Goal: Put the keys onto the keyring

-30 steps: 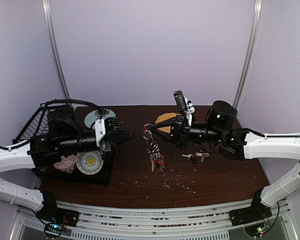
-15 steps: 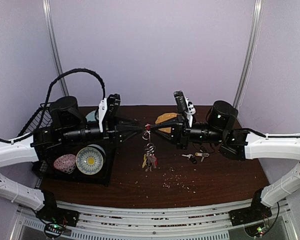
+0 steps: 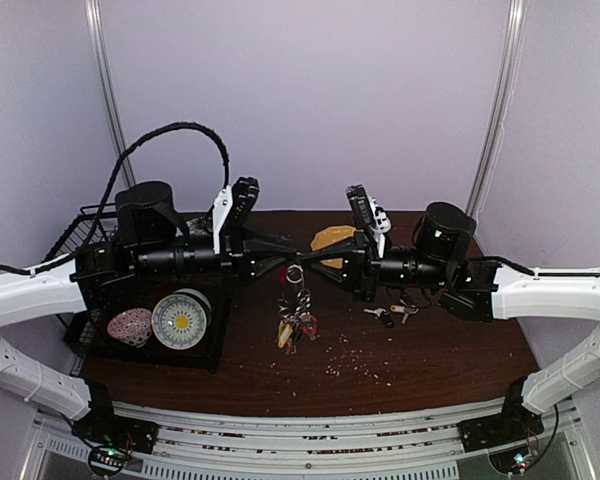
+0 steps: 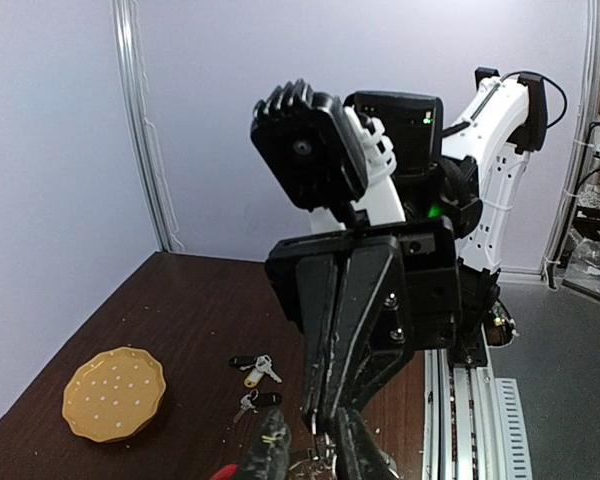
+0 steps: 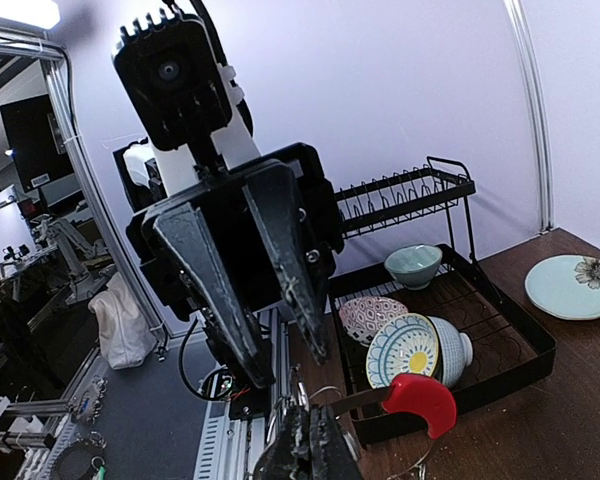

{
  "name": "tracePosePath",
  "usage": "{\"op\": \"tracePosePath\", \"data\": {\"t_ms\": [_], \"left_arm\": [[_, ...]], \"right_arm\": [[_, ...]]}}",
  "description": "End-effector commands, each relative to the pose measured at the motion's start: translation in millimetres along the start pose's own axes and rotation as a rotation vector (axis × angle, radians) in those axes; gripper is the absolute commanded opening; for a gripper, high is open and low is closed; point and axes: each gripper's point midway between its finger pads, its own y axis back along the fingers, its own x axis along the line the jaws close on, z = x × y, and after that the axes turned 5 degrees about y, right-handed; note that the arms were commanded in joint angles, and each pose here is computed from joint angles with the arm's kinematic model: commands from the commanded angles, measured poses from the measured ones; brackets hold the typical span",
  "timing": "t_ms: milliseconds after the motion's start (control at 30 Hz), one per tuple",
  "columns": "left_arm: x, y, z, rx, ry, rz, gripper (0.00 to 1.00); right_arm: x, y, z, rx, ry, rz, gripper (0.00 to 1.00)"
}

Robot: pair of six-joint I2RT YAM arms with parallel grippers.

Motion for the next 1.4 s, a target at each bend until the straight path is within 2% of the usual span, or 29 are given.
{"op": "tracePosePath", "data": {"t_ms": [0,233,467,667,867,933,1033,1167,1267,1300,1367], "left_arm": [[-1,-1,6,-0.008,0.013,-0.019,0.17],[0,1,-4,0.014,0.021,-0.005,0.11],[2,-3,-13,0.043,0.026,-0.005,0.12],[1,-5,-11,0.037,0.013,-0.016,0.04],[0,-9,-20,0.068,0.02,-0.027,0.11],[0,-9,-21,0.071,0.02,-0.028,0.09],[-1,-8,-21,0.072,0.014,-0.033,0.0],[1,-3,-17,0.065,-0.013,-0.011,0.0],[10,4,-16,0.082,-0.057,0.053,0.0],[14,6,-16,0.099,-0.083,0.078,0.0],[23,11,-23,0.155,-0.119,0.13,0.0]], "right_arm": [[8,6,19,-0.053,0.05,0.002,0.0],[9,7,22,-0.06,0.066,-0.002,0.0],[9,6,22,-0.058,0.069,0.003,0.0],[9,4,18,-0.05,0.063,0.011,0.0],[9,5,20,-0.049,0.073,0.005,0.0],[9,5,20,-0.048,0.074,0.007,0.0],[9,5,19,-0.046,0.077,0.004,0.0],[8,6,15,-0.028,0.084,-0.002,0.0],[2,9,1,0.035,0.113,-0.03,0.0],[0,11,-4,0.065,0.131,-0.036,0.01],[-5,16,-14,0.124,0.154,-0.047,0.14]]}}
